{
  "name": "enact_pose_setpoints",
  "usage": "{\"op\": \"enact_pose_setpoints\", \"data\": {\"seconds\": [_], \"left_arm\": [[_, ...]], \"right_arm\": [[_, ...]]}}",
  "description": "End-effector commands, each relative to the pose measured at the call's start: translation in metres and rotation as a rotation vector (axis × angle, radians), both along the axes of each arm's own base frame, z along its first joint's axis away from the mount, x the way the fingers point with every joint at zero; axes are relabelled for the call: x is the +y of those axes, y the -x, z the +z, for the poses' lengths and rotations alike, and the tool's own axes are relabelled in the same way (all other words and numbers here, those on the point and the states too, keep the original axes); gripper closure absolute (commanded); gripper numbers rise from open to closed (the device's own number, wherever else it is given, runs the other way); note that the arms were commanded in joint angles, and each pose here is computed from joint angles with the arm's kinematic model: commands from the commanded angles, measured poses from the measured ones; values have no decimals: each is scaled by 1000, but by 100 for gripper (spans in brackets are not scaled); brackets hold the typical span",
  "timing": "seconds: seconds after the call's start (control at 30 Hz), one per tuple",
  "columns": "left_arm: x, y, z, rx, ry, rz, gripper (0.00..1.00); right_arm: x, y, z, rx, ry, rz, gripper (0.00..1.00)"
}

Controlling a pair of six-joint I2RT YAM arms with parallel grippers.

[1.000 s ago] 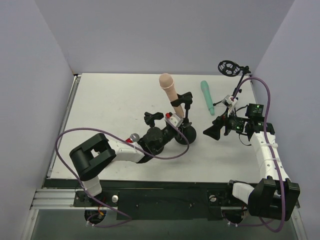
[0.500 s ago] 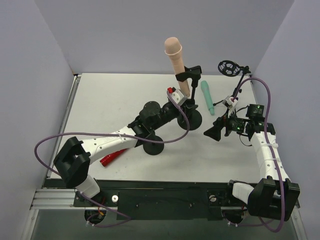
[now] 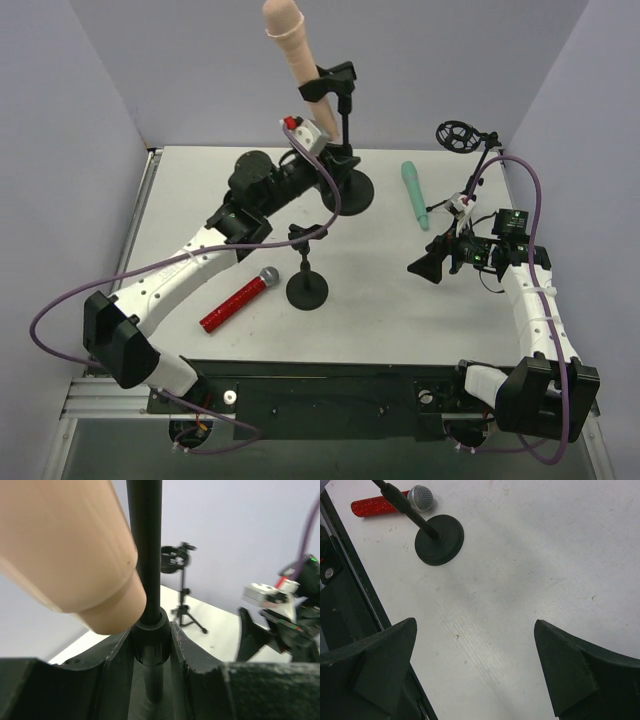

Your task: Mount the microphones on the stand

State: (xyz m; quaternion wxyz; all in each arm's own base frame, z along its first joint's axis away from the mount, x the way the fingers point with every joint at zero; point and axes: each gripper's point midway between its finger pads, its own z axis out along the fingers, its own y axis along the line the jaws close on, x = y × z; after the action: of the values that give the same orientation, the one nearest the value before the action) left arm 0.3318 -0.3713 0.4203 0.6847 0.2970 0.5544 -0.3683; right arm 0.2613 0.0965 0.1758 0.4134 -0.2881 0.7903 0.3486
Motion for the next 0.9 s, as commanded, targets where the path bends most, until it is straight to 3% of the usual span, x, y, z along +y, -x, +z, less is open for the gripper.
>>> {"op": "enact_pose_setpoints", "data": {"seconds": [0.0,0.23,0.43,0.73,0.87], "left_arm": [[79,-7,109,-200,148,111,100],[192,-65,103,-231,149,379,100],[273,-108,48,-226,128,601,100],[344,-162,-58,-211,90,763,100],[356,-185,-94,-181,60,776,100]], "right_arm": [[3,0,19,-59,-24,31,3],[3,1,18,-55,-25,33,3],[4,1,17,-47,-32,40,3],[3,1,12,-29,-22,44,3],[2,1,7,-12,-16,47,3]]}}
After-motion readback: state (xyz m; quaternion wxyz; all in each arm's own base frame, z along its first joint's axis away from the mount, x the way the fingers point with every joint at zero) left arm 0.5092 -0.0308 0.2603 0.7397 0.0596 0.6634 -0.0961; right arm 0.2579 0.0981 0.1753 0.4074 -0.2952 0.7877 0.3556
